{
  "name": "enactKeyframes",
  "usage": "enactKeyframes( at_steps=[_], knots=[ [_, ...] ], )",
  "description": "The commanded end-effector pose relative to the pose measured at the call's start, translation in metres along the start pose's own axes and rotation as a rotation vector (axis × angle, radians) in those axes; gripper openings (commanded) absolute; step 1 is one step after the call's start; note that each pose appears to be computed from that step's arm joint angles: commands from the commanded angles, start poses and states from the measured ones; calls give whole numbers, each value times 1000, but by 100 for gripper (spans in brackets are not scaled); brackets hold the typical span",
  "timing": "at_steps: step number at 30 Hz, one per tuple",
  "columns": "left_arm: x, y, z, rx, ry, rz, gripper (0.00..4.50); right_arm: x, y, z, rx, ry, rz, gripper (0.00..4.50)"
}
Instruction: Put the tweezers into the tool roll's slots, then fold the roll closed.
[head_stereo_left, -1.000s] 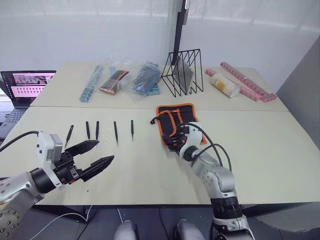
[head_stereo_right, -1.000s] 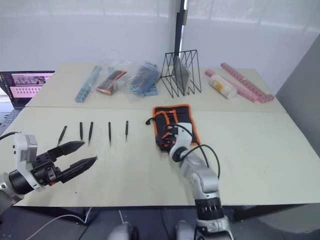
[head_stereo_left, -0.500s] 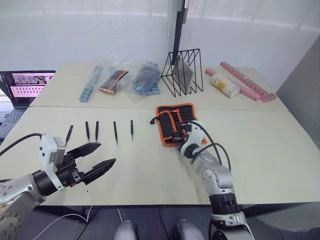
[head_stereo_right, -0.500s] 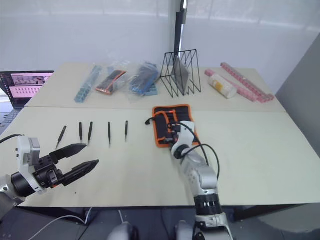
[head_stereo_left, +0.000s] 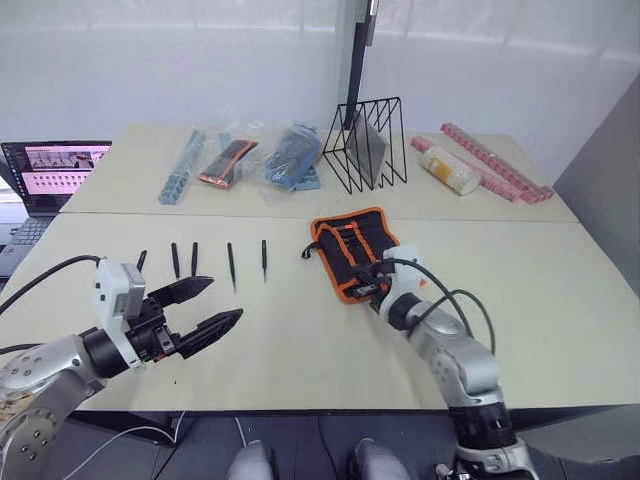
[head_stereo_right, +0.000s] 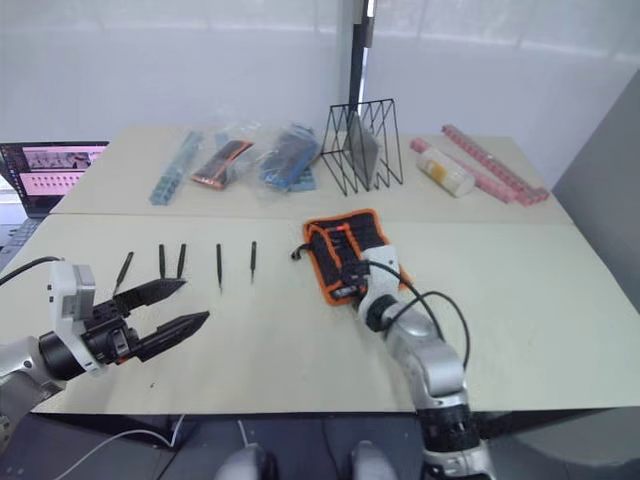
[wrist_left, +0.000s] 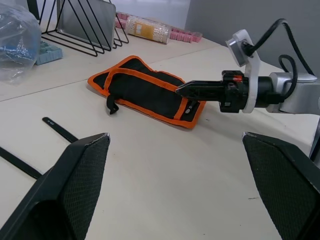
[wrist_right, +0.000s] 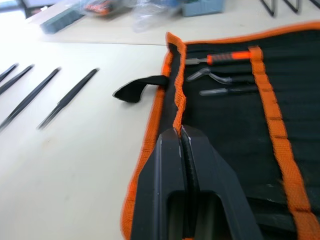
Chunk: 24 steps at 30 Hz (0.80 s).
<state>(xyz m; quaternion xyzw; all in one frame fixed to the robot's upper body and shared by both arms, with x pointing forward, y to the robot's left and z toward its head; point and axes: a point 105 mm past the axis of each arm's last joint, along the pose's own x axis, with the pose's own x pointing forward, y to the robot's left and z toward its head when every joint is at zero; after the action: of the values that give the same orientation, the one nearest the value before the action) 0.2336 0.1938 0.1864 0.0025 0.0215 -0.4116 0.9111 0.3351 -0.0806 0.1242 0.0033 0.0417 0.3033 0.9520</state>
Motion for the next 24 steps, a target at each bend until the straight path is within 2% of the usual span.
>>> enactKeyframes(
  at_steps=[1,5,9,18,21,24],
  knots=[
    [6,-4,4,4,-12,-38,450,-17,35,15,-168,-56,213,1],
    [14,-8,4,6,-13,-69,450,-39,56,-4,-308,10,379,1],
    [26,-8,1,45,5,-130,450,-49,58,-15,-380,48,447,1],
    [80,17,-25,562,233,-471,450,-49,57,-15,-419,58,478,1],
    [100,27,-28,728,258,-536,450,-49,59,-16,-414,60,475,1],
    [121,27,-23,848,220,-585,450,-51,61,-19,-405,68,468,1]
  ],
)
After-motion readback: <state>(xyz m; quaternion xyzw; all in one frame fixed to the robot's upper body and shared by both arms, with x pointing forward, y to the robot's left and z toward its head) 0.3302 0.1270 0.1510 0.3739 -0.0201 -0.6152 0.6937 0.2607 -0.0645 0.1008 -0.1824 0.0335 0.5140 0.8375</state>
